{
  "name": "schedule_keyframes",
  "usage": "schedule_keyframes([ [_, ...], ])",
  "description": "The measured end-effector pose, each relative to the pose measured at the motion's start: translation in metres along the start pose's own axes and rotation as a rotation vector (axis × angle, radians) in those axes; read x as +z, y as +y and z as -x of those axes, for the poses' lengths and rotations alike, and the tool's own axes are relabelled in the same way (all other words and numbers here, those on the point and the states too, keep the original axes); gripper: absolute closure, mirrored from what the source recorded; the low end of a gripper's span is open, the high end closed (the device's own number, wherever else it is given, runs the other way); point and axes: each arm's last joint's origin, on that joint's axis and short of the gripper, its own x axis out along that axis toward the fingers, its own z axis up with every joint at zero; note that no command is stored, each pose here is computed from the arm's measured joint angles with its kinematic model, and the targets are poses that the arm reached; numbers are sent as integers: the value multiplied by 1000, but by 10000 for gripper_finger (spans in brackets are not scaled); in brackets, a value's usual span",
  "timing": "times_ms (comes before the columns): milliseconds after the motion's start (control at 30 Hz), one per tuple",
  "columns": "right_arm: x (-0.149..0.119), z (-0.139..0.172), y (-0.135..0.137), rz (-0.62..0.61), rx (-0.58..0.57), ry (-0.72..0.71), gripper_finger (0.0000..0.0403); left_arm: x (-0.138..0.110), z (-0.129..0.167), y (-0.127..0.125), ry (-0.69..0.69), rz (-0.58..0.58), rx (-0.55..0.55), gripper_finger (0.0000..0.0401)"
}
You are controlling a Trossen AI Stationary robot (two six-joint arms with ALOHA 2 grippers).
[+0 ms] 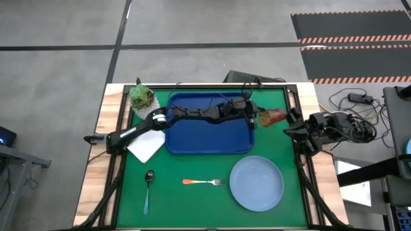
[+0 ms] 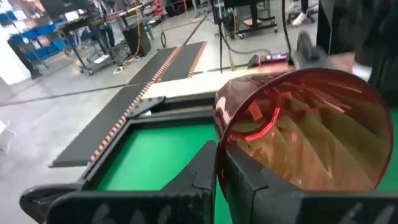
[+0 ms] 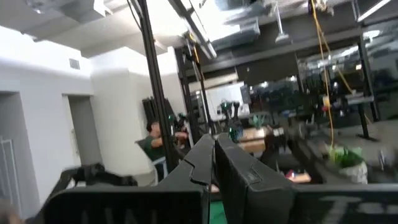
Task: Pick and place plate/cup/fork/spoon on tray
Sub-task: Put the red cup on the top left of the blue tray
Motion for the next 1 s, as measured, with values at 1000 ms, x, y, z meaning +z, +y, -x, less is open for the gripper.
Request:
schedule_keyframes([
  [1000,-3,-2,0,-125,17,56,394,112,237,65,1095,167,362,401],
])
